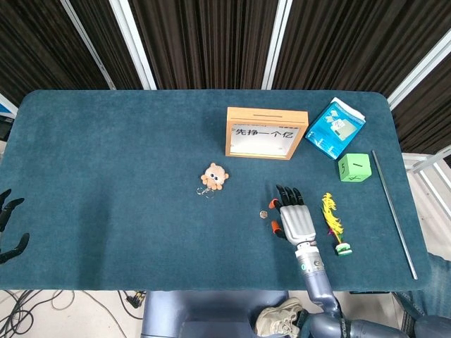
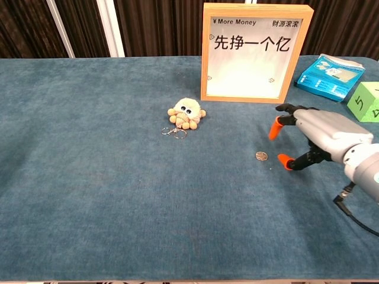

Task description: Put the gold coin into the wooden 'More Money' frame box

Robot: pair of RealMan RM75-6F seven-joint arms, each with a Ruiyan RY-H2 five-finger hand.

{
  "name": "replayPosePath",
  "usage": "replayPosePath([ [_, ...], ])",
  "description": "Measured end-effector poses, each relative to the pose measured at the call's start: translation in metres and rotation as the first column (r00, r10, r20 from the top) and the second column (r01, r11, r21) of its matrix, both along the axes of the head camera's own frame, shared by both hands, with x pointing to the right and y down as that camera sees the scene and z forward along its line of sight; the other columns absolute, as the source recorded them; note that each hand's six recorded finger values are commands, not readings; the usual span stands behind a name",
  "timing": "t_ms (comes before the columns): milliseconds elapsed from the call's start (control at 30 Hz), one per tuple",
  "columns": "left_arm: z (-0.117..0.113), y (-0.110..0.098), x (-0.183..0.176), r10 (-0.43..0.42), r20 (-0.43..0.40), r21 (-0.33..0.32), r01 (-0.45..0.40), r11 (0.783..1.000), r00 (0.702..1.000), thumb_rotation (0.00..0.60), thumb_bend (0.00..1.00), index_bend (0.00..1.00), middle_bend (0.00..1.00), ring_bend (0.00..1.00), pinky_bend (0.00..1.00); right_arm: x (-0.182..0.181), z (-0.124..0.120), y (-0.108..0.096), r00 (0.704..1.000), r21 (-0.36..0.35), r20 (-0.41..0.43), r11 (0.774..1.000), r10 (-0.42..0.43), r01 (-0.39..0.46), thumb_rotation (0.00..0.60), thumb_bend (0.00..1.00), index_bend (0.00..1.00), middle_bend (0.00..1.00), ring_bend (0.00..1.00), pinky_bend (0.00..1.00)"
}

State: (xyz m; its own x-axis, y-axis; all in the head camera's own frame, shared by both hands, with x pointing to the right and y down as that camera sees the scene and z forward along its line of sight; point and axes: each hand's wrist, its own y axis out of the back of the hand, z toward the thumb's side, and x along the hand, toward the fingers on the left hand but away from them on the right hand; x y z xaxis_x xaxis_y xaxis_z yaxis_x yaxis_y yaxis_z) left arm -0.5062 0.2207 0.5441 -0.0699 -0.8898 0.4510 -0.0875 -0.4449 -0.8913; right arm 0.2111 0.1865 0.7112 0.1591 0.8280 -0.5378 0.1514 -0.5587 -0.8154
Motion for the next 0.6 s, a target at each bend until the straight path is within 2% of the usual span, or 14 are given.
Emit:
replayPosePath([
  [600,0.001,0.000,-0.001,-0.005,-0.003,-0.008,0.005,1.000,1.000,0.600,0.36,0.17,0.00,0.00,0.01,-0.016,0.018,0.003,1.000,-0.031,-0.016,0.999,-0.024,0.024,0.600,0.47,0.40,0.06,0.02,0.00],
])
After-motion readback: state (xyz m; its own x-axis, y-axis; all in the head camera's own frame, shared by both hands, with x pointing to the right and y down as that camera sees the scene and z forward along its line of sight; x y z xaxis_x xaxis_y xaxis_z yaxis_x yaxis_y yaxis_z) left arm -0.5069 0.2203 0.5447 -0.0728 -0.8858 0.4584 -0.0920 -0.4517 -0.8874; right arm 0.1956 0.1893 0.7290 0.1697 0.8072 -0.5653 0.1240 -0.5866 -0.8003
